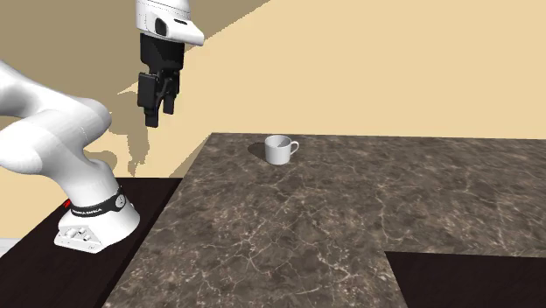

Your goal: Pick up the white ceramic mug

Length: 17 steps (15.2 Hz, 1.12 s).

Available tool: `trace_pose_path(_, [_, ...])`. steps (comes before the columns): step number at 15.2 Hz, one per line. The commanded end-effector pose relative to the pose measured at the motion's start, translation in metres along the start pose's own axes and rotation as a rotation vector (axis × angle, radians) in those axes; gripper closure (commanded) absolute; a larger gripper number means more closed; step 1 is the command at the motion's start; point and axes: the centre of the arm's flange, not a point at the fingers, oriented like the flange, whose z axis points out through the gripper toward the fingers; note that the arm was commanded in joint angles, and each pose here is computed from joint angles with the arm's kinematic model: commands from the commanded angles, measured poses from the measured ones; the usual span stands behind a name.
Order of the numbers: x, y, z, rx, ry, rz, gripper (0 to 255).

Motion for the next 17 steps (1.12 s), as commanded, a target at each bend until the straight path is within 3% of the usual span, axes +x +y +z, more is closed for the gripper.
trace_pose_path(1, [0.0,0.0,0.0,0.0,0.0,0.0,0])
trace_pose_path(17, [0.131,-0.15,0.05,0.004,0.058,-0.035,0])
